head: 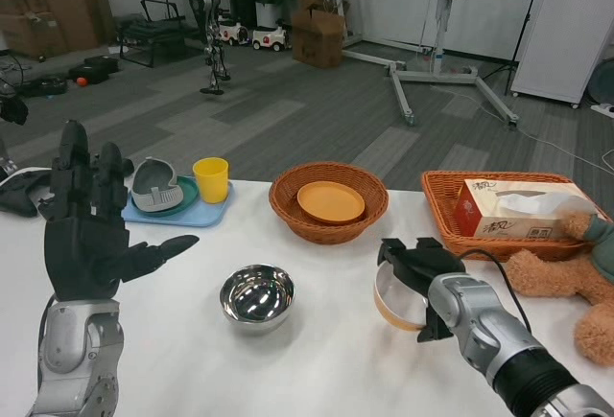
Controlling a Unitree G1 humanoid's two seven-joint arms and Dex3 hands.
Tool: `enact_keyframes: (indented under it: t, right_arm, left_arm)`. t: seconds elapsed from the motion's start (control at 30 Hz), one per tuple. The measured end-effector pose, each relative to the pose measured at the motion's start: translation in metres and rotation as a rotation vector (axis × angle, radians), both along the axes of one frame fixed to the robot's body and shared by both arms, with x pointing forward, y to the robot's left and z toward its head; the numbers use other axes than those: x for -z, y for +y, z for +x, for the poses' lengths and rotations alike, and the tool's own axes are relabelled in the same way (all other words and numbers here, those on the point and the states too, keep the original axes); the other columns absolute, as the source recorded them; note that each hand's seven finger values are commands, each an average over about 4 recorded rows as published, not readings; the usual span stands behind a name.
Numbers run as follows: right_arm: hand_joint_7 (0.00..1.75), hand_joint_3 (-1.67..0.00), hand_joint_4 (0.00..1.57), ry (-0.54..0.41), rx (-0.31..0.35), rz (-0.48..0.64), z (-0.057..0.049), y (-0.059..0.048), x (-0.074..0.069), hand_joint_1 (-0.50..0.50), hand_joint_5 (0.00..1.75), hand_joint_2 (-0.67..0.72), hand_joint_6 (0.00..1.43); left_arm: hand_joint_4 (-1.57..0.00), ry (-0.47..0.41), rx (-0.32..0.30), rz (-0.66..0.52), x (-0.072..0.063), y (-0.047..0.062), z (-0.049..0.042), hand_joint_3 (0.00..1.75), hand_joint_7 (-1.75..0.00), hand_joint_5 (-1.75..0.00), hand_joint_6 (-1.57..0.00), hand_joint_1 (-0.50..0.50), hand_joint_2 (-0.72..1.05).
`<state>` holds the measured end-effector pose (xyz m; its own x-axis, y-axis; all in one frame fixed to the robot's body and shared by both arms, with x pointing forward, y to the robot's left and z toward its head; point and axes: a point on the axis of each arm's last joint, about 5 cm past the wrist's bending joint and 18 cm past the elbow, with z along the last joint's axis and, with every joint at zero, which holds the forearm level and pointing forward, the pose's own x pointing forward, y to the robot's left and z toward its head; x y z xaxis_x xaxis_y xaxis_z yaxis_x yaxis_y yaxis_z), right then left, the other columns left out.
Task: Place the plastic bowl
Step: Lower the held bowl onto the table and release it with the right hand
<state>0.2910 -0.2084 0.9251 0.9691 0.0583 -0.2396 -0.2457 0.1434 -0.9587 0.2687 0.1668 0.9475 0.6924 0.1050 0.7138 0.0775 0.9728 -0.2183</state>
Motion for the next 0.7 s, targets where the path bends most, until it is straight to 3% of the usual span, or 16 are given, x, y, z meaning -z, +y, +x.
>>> enact_keyframes:
  t: [0.07, 0.2, 0.3, 0.43, 0.5, 0.6, 0.7]
  right_arm:
    - [1.52, -1.27, 1.36, 0.021, 0.020, 0.003, -0.001, -0.005, 0.009, -0.21, 1.65, -0.37, 1.18]
    - [1.62, -1.27, 1.15, 0.061, 0.057, 0.007, -0.004, -0.011, 0.024, -0.21, 1.65, -0.41, 0.88]
    - [1.68, -1.27, 0.91, 0.096, 0.085, 0.002, -0.007, -0.016, 0.033, -0.25, 1.48, -0.40, 0.59]
    - [1.61, -1.15, 0.67, 0.123, 0.105, 0.001, -0.009, -0.019, 0.038, -0.29, 1.02, -0.16, 0.30]
    - [1.61, -1.09, 0.57, 0.132, 0.115, 0.005, -0.009, -0.020, 0.040, -0.29, 0.99, -0.05, 0.23]
    - [1.59, -0.97, 0.56, 0.145, 0.126, 0.016, -0.008, -0.020, 0.040, -0.32, 1.07, 0.06, 0.13]
    - [1.57, -0.79, 0.55, 0.162, 0.132, 0.029, -0.007, -0.020, 0.040, -0.36, 0.92, 0.20, 0.04]
  left_arm:
    - [0.00, 0.001, 0.000, 0.000, 0.000, 0.000, 0.0000, 0.00, 0.00, 0.00, 0.00, -0.50, 0.25]
    - [0.00, 0.003, 0.000, 0.000, 0.001, 0.000, 0.0000, 0.00, 0.00, 0.00, 0.00, -0.50, 0.25]
    - [0.00, 0.008, 0.000, 0.000, 0.002, 0.000, 0.0001, 0.00, 0.00, 0.00, 0.00, -0.50, 0.25]
    - [0.00, 0.017, 0.001, 0.000, 0.003, -0.001, 0.0003, 0.00, 0.00, 0.00, 0.00, -0.50, 0.25]
    - [0.00, 0.023, 0.002, 0.001, 0.004, -0.001, 0.0005, 0.00, 0.00, 0.00, 0.00, -0.50, 0.25]
    - [0.00, 0.033, 0.005, 0.005, 0.006, -0.002, 0.0011, 0.00, 0.00, 0.00, 0.00, -0.50, 0.25]
    - [0.00, 0.041, 0.005, 0.006, 0.007, -0.002, 0.0019, 0.00, 0.00, 0.00, 0.00, -0.50, 0.25]
